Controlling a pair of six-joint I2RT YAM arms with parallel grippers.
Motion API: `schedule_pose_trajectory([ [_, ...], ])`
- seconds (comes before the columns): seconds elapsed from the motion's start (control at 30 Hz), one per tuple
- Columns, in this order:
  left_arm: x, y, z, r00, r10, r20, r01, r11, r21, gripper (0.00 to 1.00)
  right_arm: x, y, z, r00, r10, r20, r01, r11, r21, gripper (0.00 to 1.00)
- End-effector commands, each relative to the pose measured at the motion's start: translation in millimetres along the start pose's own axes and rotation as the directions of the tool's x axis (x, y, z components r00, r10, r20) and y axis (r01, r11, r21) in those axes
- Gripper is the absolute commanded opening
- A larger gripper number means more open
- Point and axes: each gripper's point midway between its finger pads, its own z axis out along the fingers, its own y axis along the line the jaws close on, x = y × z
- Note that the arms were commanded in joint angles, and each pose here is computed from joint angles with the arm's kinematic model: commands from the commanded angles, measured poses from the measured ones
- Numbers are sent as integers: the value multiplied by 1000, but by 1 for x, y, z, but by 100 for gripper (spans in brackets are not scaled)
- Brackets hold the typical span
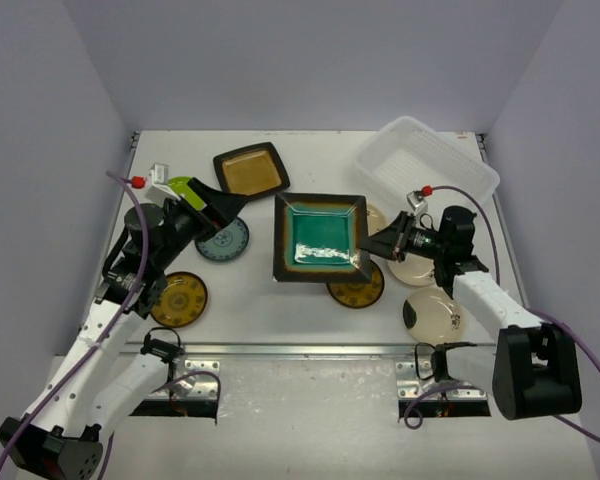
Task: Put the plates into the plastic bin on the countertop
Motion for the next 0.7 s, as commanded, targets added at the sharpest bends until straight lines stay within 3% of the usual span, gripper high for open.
schedule_pose_trajectory([
  [0.0,-49,39,-35,967,174,187,-109,943,-314,100,-69,28,-28,978,-24,209,30,999,-25,0],
  [0.13,-45,45,-42,957,252,141,-194,922,-334,100,-121,12,-55,926,6,377,-34,997,67,0],
  [0.27,-6,58,-33,953,303,-13,-296,920,-256,100,-181,1,-79,843,-60,534,-66,975,213,0],
  [0.4,23,73,-32,934,338,-112,-355,913,-203,100,-220,-11,-91,774,-114,622,-102,948,301,0],
  [0.53,22,71,-32,930,355,-95,-367,912,-184,100,-251,-27,-103,692,-128,710,-177,924,339,0],
  [0.67,30,68,-30,926,354,-126,-371,918,-143,100,-269,-42,-109,675,-188,714,-187,892,412,0],
])
